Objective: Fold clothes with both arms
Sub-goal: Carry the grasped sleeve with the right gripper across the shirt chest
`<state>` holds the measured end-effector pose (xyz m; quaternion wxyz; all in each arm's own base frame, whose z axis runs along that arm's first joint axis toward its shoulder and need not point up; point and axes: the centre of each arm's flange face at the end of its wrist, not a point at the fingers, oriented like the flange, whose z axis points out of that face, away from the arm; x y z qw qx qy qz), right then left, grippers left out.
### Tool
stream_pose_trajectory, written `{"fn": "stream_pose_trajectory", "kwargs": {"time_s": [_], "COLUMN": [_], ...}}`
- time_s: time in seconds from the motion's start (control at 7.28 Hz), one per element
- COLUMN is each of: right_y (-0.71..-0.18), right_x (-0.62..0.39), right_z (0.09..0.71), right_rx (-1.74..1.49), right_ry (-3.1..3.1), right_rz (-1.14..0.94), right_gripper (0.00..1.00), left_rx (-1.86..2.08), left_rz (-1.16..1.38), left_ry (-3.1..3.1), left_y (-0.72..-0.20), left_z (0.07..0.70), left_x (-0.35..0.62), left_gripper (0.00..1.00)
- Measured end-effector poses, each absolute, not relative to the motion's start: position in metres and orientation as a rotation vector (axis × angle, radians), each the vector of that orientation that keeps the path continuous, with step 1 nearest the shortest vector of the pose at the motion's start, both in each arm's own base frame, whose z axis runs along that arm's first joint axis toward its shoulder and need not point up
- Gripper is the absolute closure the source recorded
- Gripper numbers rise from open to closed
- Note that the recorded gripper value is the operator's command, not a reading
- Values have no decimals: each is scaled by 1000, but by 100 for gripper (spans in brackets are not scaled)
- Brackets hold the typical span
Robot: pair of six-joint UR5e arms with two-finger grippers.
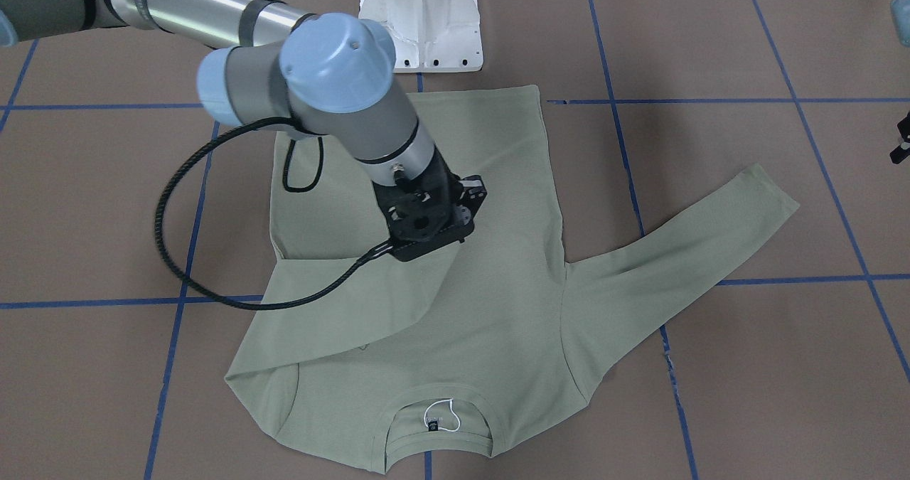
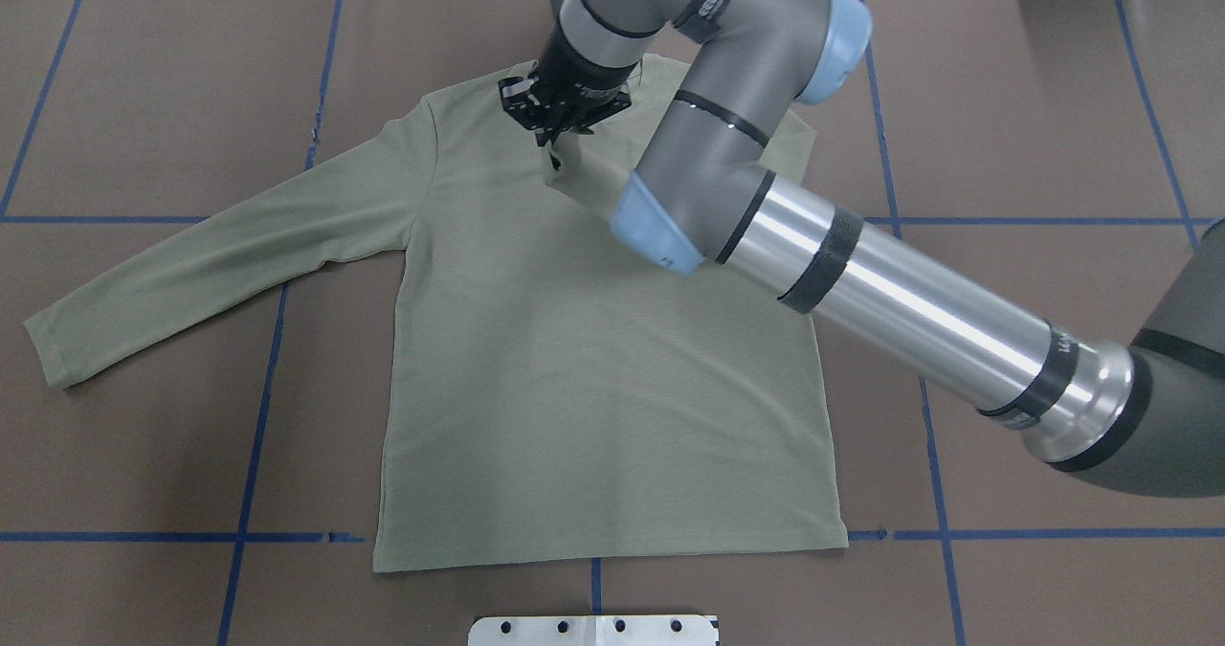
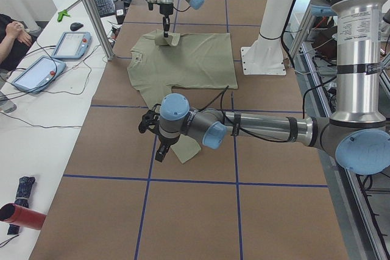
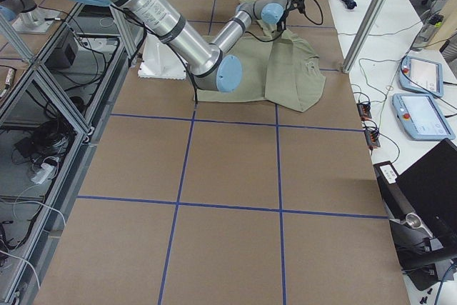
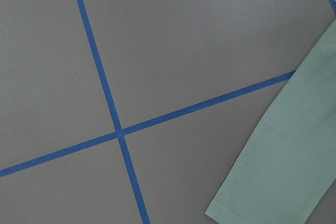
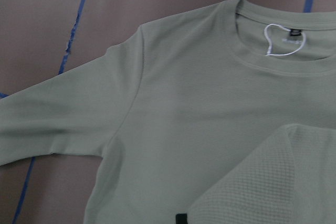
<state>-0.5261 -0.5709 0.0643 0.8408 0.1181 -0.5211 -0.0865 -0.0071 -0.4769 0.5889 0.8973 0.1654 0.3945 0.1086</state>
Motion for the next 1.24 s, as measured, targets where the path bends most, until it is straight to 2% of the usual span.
{"fn": "stream_pose_trajectory", "kwargs": {"time_s": [0.41, 1.24], "right_y": [-537, -527], "right_x": [-598, -679], "right_z": [34, 65], "right_rx": [256, 323], "right_ry": [-1073, -1032], "right_rz": [-208, -197], "right_gripper": [100, 99], "left_rx": [336, 330], "left_rz": [224, 221], "left_ry": [817, 817], "left_y": [-477, -479], "left_z": [593, 596], "left_x": [-7, -7], "left_gripper": [0, 0]}}
